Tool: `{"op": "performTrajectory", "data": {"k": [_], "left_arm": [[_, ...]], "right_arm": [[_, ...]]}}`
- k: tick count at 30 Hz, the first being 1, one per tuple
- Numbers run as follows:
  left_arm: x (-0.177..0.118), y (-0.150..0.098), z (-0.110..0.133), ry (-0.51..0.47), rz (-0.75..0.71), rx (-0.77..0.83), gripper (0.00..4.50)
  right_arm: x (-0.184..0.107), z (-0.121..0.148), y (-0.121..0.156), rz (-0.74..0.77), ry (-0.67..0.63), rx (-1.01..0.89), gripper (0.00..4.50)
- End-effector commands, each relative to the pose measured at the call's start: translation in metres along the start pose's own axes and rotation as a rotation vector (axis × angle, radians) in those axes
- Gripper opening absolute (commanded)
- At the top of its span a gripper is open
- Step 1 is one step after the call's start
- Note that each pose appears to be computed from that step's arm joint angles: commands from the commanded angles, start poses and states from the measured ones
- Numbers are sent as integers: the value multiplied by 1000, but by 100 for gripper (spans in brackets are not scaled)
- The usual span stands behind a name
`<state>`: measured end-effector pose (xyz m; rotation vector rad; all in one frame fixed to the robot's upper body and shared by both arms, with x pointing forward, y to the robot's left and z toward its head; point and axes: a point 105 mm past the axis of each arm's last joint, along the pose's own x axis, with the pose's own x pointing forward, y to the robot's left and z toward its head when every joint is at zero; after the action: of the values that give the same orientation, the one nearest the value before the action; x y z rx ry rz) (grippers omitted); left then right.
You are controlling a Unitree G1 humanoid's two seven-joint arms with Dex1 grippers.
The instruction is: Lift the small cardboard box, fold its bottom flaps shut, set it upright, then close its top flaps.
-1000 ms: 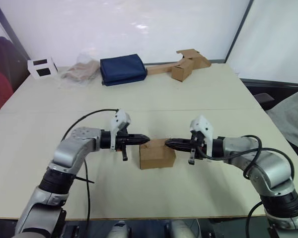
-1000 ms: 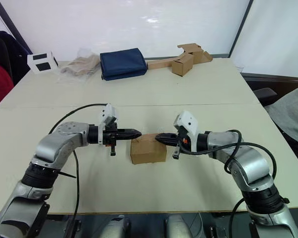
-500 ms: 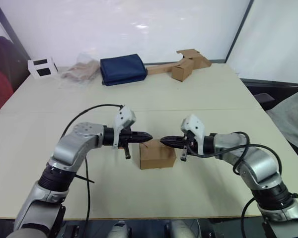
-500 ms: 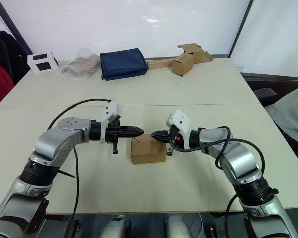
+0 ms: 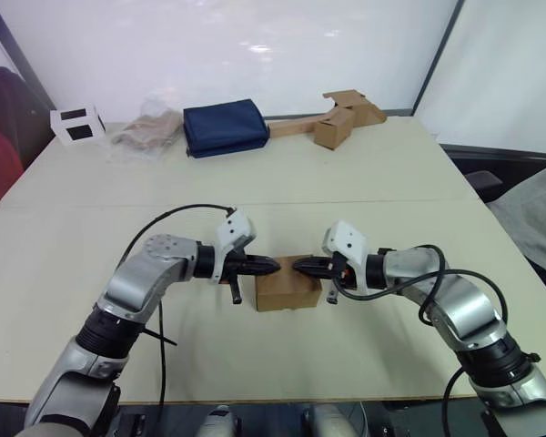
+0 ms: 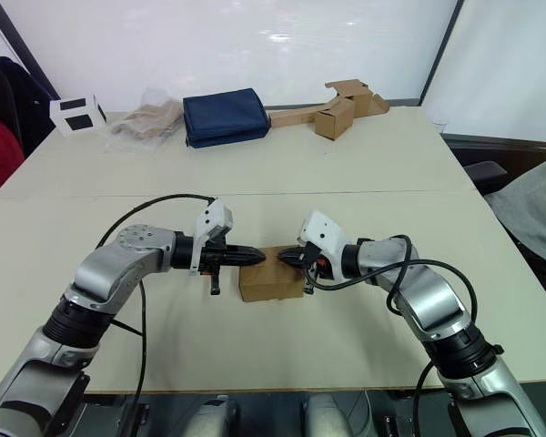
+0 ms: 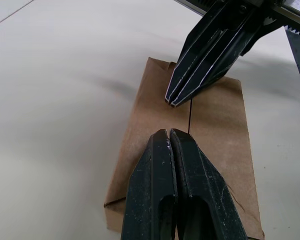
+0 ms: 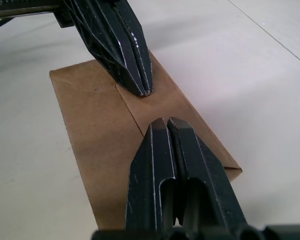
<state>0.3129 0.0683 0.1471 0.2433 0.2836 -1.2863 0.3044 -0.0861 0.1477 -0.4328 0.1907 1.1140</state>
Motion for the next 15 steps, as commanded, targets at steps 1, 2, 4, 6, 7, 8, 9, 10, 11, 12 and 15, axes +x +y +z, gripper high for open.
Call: {"op": "performTrajectory", "data": {"k": [1, 2, 4, 6, 7, 8, 9, 10, 11, 12, 15], "left_arm": [[-6, 4, 3, -31, 28, -36, 5], [-11, 5, 13, -95, 34, -59, 5], [-24, 5, 35, -237, 38, -116, 5], [-35, 9, 47, -312, 96, -119, 5], [-41, 16, 48, -321, 172, -105, 5], [-49, 25, 47, -320, 274, -86, 5], [-56, 30, 46, -319, 344, -75, 5], [-61, 33, 42, -311, 387, -77, 5], [-65, 32, 35, -280, 408, -70, 5], [-71, 29, 24, -248, 413, -93, 5], [-90, 18, -2, -260, 382, -217, 5]], "right_arm": [[-3, 17, 2, 6, -108, 17, 0], [-8, 30, -1, -11, -190, 50, 0], [-18, 52, -11, -66, -328, 98, 0], [-26, 63, -18, -118, -403, 125, 0], [-31, 68, -21, -142, -437, 145, 0], [-38, 72, -25, -168, -476, 192, 0], [-43, 75, -28, -185, -500, 228, 0], [-49, 78, -30, -203, -531, 257, 0], [-57, 79, -31, -224, -569, 278, 0], [-65, 75, -32, -255, -572, 301, 0], [-81, 46, -28, -308, -472, 366, 0]]}}
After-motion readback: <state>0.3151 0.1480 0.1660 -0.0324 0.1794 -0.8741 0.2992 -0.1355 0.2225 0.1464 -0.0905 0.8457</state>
